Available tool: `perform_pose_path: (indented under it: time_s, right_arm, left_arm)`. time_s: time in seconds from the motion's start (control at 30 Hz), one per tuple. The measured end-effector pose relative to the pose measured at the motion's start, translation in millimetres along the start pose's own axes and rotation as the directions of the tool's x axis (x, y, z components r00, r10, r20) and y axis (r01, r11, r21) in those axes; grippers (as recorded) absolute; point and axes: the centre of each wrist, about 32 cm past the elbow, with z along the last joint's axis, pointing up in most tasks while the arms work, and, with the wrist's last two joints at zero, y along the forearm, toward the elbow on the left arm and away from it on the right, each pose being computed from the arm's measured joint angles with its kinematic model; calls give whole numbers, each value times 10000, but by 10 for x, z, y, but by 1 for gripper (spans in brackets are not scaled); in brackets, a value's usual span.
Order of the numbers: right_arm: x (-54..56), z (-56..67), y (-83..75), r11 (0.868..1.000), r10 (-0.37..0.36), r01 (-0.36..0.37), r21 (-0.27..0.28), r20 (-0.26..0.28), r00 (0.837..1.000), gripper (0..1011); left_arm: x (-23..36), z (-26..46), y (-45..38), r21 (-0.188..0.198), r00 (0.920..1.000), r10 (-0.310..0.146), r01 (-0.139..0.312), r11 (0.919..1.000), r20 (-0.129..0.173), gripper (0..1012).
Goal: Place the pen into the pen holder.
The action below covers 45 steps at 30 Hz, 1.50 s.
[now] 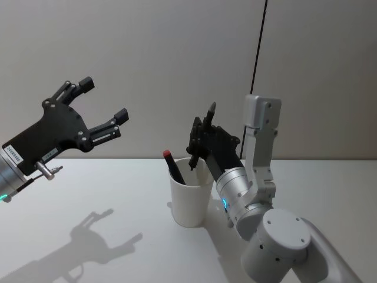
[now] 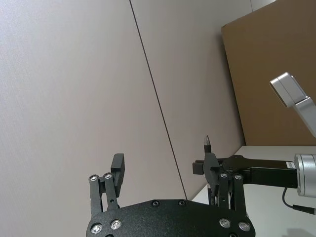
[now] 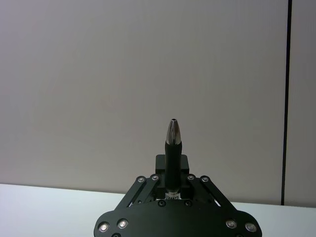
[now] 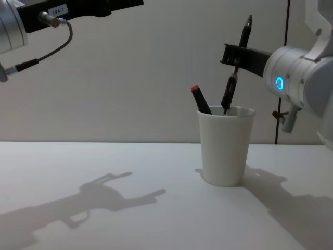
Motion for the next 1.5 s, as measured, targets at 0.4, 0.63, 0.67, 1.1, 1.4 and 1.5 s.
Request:
perform_pose_path:
  time_s: [0.4, 0.63, 0.67, 1.1, 1.4, 1.5]
  right_arm:
    - [-5, 1, -9, 9996, 1, 3, -278, 161, 9999, 280]
    - [-6, -2, -12, 9994, -2, 9, -359, 210, 9998, 493]
    - [-6, -2, -13, 9993, -1, 9, -365, 213, 9998, 551]
    - [-6, -2, -15, 9992, -1, 11, -410, 242, 9997, 916]
    - [43, 48, -42, 9997, 87, -86, -229, 51, 9999, 1001]
    - [106, 115, -69, 9998, 176, -176, 7, -230, 9996, 1001]
  left_arm:
    - [0, 4, 1, 4, 10000, 1, -1, 10000, 11, 1003]
    - [0, 4, 1, 2, 10000, 1, -1, 10000, 11, 1003]
    - [0, 4, 1, 3, 10000, 2, -2, 10000, 11, 1003]
    - [0, 4, 1, 2, 10000, 2, -2, 10000, 11, 1003]
    - [1, 4, 1, 3, 10000, 2, -2, 10000, 11, 1003]
    - [0, 4, 1, 2, 10000, 1, -1, 10000, 10, 1003]
